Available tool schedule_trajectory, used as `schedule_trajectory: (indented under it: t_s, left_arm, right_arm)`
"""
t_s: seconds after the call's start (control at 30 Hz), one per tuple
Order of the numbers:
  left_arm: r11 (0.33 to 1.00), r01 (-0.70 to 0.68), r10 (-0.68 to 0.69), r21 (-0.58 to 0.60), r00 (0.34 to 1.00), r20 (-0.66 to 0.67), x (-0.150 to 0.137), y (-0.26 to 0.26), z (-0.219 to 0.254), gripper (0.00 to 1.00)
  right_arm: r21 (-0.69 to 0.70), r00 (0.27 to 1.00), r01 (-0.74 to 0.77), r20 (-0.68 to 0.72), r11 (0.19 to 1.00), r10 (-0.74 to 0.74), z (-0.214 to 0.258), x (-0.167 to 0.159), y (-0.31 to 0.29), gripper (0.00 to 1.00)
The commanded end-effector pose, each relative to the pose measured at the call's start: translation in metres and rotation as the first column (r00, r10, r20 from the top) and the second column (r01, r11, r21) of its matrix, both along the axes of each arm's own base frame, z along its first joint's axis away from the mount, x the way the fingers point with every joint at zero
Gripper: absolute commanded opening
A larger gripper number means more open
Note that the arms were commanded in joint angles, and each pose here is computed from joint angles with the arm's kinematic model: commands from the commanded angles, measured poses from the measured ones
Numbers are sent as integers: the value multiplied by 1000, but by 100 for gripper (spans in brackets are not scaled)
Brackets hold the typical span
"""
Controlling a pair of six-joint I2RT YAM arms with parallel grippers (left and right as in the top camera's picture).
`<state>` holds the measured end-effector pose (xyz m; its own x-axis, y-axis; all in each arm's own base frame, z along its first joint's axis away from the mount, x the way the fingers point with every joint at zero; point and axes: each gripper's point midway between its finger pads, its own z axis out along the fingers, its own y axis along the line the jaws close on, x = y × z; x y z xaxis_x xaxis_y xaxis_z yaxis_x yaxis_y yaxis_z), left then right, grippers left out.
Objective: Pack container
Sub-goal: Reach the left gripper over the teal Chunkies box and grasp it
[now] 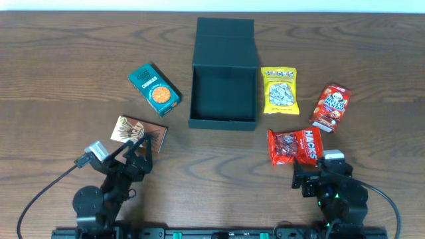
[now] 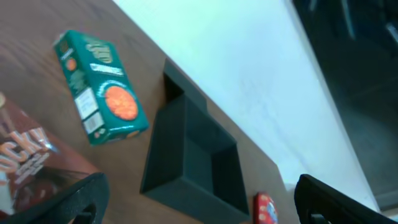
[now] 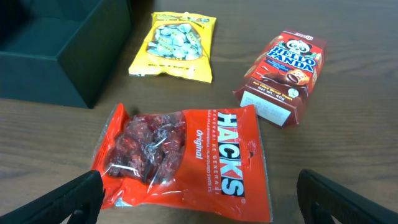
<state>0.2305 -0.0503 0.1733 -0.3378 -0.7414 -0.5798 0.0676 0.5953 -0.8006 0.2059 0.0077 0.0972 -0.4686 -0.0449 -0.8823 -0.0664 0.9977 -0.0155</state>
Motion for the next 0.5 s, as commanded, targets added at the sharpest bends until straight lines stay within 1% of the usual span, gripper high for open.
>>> schedule_trajectory:
  t_s: [0.0,0.03,0.1,0.2,0.27,0.33,0.47]
  left_arm:
    - [999,-38,36,-11,993,-114,8,6,-21,97]
    - [999,-40,37,-10,984,-174,11,6,-29,97]
    - [999,-45,48,17,971,-235,17,9,-35,96]
    - [995,-32,58,90,951,-303,32,13,-34,96]
    - [991,-27,71,133,937,-341,48,17,-29,96]
    - [984,-33,99,175,918,-384,69,24,-24,96]
    - [977,-53,147,204,865,-480,111,33,-21,96]
  right_arm:
    - [3,1000,24,-4,1000,-24,-3,0,-4,99]
    - [3,1000,24,-4,1000,-24,-3,0,-4,99]
    - [3,1000,24,-4,1000,-24,-3,0,-4,99]
    - [3,1000,24,-4,1000,-24,-3,0,-4,99]
    - [3,1000,24,-4,1000,-24,-3,0,-4,99]
    - [3,1000,24,-4,1000,-24,-3,0,-4,99]
    - [3,1000,24,-4,1000,-24,-3,0,-4,99]
